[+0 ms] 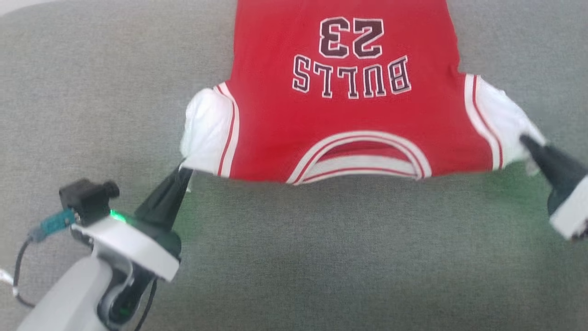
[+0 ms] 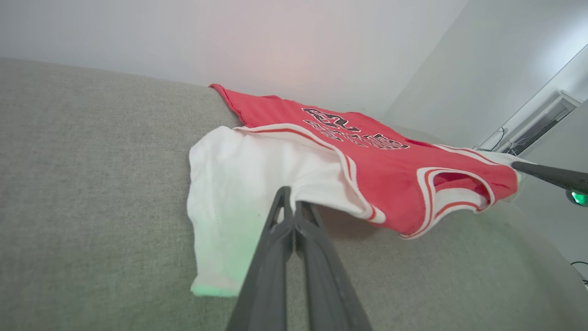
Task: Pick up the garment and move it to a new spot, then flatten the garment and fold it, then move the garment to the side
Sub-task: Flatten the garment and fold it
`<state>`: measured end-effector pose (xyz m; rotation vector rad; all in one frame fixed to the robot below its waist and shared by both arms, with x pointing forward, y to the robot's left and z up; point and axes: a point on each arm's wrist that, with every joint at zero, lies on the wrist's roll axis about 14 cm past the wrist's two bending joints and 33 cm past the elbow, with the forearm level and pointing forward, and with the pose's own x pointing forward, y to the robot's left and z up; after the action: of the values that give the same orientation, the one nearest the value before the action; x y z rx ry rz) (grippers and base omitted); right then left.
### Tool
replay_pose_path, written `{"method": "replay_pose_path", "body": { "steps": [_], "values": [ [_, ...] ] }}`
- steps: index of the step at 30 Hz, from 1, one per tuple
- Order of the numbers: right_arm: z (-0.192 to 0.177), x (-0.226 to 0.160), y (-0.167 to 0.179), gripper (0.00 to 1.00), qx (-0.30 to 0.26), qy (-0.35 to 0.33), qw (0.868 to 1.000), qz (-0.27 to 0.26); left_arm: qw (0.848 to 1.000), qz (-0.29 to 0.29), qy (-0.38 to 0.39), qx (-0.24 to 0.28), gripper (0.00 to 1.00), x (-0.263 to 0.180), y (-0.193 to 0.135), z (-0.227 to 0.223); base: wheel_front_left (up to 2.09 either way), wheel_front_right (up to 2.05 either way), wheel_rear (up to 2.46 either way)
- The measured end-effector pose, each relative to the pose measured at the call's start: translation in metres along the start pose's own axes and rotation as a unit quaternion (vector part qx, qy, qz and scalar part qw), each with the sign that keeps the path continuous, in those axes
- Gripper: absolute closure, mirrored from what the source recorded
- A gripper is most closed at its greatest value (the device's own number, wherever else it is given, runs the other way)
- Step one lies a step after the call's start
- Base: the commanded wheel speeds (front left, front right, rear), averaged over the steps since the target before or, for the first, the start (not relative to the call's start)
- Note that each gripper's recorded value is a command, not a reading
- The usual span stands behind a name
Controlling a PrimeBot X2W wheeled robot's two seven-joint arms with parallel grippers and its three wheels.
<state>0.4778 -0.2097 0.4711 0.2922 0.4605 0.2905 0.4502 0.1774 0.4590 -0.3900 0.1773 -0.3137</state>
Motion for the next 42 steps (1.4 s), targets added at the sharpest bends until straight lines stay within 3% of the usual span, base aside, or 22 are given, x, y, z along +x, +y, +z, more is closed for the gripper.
{"method": "replay_pose_path", "body": {
  "steps": [13,23,31,42],
  "values": [
    [-0.065,-0.050,0.010,1.00,0.015,0.069,0.997,-0.019,0.999,0.044,0.017,0.000,1.00,-0.053,0.003,-0.034,0.00,0.00,0.00],
    [-0.076,-0.083,0.010,1.00,0.023,0.092,0.994,-0.045,0.997,0.068,0.034,-0.008,1.00,-0.092,0.001,-0.049,0.00,0.00,0.00],
    [-0.083,-0.077,0.022,1.00,0.024,0.110,0.993,-0.029,0.998,0.040,0.037,-0.007,1.00,-0.082,-0.015,-0.051,0.00,0.00,0.00],
    [-0.111,-0.048,0.016,1.00,-0.031,0.142,0.989,-0.024,0.997,0.042,0.066,-0.005,1.00,-0.063,-0.014,-0.076,0.00,0.00,0.00]
  ]
}}
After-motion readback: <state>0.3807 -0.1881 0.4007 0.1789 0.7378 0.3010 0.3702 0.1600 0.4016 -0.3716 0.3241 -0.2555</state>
